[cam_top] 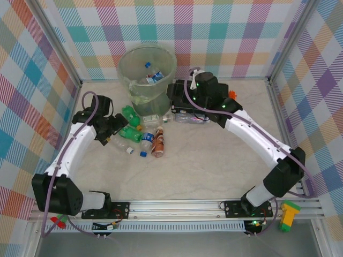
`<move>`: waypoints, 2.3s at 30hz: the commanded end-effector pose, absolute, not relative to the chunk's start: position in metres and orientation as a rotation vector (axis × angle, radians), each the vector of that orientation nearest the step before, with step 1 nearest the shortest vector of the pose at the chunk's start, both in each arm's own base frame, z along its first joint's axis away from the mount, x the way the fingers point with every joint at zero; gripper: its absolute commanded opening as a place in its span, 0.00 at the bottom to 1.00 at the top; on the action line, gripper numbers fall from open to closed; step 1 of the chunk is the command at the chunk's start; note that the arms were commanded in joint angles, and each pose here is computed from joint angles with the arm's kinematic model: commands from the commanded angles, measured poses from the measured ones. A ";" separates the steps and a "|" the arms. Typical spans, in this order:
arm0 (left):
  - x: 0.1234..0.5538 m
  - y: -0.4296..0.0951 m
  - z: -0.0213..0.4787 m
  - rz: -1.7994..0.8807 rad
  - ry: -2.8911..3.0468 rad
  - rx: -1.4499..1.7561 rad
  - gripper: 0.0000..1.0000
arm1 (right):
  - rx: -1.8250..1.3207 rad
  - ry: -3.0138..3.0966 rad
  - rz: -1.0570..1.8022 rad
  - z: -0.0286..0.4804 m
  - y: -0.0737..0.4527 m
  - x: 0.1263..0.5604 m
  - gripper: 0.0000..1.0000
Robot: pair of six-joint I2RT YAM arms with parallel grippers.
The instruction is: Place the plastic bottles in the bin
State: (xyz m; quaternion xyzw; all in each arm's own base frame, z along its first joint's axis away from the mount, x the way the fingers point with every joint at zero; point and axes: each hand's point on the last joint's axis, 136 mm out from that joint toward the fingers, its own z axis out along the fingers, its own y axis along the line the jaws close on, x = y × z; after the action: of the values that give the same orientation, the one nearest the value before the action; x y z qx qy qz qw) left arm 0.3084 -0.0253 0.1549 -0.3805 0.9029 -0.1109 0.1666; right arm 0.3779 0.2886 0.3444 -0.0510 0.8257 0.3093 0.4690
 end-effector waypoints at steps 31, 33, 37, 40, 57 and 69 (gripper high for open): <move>0.349 0.024 0.040 -0.453 2.548 -1.402 0.80 | -0.214 2.019 0.792 0.358 0.284 0.350 0.99; 0.348 0.024 0.036 -0.453 2.552 -1.410 0.78 | -0.212 2.022 0.790 0.357 0.284 0.350 0.99; 0.346 0.024 0.030 -0.442 2.568 -1.412 0.74 | -0.204 2.029 0.791 0.355 0.284 0.351 0.99; 0.345 0.023 0.025 -0.440 2.580 -1.413 0.68 | -0.197 2.035 0.792 0.354 0.285 0.352 0.99; 0.347 0.048 0.109 -0.348 2.470 -1.303 0.55 | -0.196 2.044 0.804 0.354 0.294 0.361 0.99; 0.373 0.055 0.241 -0.354 2.213 -1.030 0.57 | -0.197 2.068 0.797 0.348 0.295 0.362 0.99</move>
State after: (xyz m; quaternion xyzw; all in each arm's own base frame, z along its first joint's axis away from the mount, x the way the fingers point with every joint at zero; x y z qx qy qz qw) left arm 0.3722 0.0515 0.2007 -0.4202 0.8509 -0.1435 0.2807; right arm 0.3635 0.2887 0.3342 -0.0774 0.8408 0.3069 0.4391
